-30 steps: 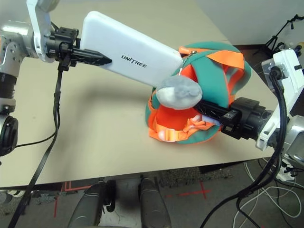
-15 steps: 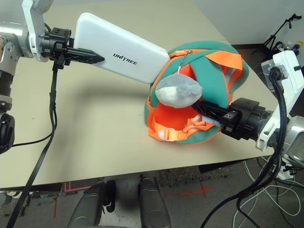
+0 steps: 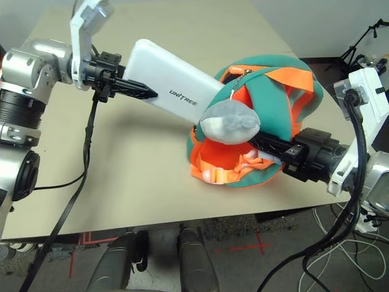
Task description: Put the pencil case into the backpack and zip it.
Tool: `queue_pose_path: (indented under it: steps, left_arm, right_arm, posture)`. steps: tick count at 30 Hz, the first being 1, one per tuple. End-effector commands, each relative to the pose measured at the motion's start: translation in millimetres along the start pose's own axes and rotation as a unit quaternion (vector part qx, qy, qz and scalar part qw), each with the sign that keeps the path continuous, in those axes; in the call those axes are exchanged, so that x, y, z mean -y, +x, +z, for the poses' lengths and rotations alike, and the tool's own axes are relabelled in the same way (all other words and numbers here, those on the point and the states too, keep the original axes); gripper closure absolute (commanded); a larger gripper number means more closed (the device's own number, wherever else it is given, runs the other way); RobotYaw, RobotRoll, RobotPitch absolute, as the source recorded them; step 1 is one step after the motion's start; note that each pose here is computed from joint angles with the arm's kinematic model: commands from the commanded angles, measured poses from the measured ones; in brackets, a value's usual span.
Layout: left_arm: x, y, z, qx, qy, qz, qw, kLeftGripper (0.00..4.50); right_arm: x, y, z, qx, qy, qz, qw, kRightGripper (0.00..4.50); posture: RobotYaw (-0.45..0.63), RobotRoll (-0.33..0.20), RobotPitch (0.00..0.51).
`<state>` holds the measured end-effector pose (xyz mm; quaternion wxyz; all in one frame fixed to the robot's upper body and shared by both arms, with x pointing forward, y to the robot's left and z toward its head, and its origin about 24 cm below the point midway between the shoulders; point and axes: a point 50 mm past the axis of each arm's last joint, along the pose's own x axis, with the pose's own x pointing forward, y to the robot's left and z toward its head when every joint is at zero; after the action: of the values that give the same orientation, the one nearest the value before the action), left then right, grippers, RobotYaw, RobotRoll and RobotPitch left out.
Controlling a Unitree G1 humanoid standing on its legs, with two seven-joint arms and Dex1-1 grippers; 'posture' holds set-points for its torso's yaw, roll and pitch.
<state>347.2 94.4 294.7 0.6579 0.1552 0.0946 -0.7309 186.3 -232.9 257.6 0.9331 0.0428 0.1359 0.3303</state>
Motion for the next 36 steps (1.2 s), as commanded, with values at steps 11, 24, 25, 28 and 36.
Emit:
queue_pose_path:
  steps: [11,24,25,28,36]
  left_arm:
    - [-16,88,1,-0.060,0.021,-0.059,0.996,3.08]
    - [-10,47,19,-0.003,0.041,-0.030,0.999,1.24]
    - [-7,41,23,0.005,0.041,-0.030,0.999,0.91]
    - [-2,27,31,0.022,0.039,-0.026,0.999,0.00]
    - [-4,24,29,0.029,0.050,0.003,0.998,1.46]
  right_arm:
    - [-2,6,0,0.005,-0.009,0.020,1.000,4.36]
    - [1,6,1,0.004,-0.015,0.015,1.000,4.36]
    - [1,7,0,0.003,-0.015,0.015,1.000,4.36]
    - [2,9,0,0.004,-0.015,0.017,1.000,4.36]
    - [4,14,-1,0.003,-0.017,0.027,1.000,4.36]
  posture:
    - [-0.13,0.000,0.165]
    - [-0.12,0.000,0.160]
    - [-0.11,0.000,0.159]
    - [-0.10,0.000,0.160]
    - [-0.09,0.000,0.161]
